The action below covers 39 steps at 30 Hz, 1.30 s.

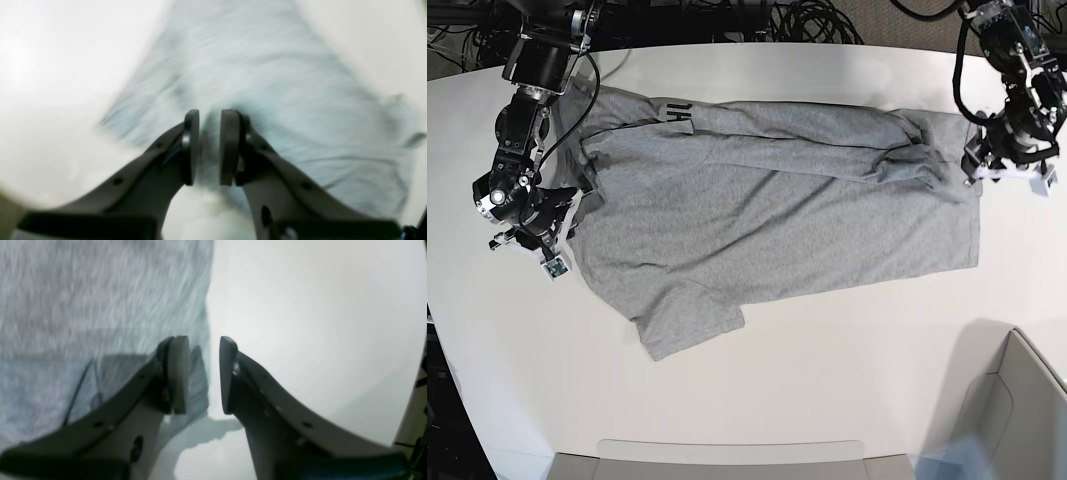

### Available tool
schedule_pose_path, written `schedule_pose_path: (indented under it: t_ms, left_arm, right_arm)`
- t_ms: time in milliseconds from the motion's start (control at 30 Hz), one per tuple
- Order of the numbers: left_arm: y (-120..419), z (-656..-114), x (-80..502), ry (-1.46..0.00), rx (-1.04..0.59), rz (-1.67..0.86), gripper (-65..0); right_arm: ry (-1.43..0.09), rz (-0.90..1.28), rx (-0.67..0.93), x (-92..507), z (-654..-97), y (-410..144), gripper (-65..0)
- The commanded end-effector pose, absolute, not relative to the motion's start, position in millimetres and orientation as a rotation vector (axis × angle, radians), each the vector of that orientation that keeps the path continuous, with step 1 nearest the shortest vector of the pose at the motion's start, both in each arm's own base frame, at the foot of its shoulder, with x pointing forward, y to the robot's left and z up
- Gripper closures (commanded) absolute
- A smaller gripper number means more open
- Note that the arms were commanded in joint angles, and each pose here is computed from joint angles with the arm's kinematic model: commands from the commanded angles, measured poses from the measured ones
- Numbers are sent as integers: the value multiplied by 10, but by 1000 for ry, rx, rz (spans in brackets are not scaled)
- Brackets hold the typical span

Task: Fold the T-shirt properly
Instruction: 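Grasp the shirt side edges near the hem with both grippers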

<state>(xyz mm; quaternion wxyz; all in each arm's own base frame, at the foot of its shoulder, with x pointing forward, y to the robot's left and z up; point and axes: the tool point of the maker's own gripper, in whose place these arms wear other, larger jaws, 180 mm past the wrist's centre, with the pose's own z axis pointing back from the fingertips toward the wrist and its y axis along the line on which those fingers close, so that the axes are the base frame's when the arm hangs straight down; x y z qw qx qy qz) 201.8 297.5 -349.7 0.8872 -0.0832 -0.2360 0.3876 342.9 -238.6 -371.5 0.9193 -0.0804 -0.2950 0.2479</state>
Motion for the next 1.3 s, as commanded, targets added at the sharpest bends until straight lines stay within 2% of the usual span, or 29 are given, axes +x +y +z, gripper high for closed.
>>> schedule_pose_path:
  t_ms: [0,133,233,300,433,467,567,700,800,933,1067,1267]
  left_arm:
    - [3005,-3422,2017,-498,-178,804,-199]
    - [3046,-3363,2112,-549,-177,814,-152]
    - [3018,-3093,2498,-641,-237,800,-165]
    - [2993,-2893,2736,-707,-274,783,-217]
    - [2732,-2672,3116,-760,-329,688,-399]
    - [2694,-2670,3164,-758,-328,674,-426]
    - [2724,-2791,3329,-717,-295,683,-427]
    - [2982,-3171,3512,-587,-198,701,-429]
    - [3283,-3311,3616,-619,-63,599,-429]
    - [3697,-3407,3597,-656,40,625,-432]
    - [3704,-3548,3626,-654,22,485,-432]
    - [3826,-3790,3660,-625,50,402,-432]
  right_arm:
    - [-647,527,-175,3512,-3589,-2394,-161]
    - [-642,527,-169,3491,-3618,-2380,-161]
    - [-648,531,-161,3512,-3613,-2331,-161]
    - [-646,550,-157,3519,-3622,-2278,-161]
    - [-644,554,-156,3515,-3629,-2265,-161]
    - [-644,554,-156,3515,-3629,-2265,-161]
    - [-642,555,-157,3510,-3633,-2271,-161]
    - [-641,554,-162,3508,-3630,-2290,-161]
    - [-641,554,-162,3508,-3630,-2290,-161]
    - [-641,554,-162,3508,-3630,-2290,-161]
    - [-639,554,-162,3502,-3636,-2293,-161]
    - [-638,554,-164,3501,-3636,-2295,-161]
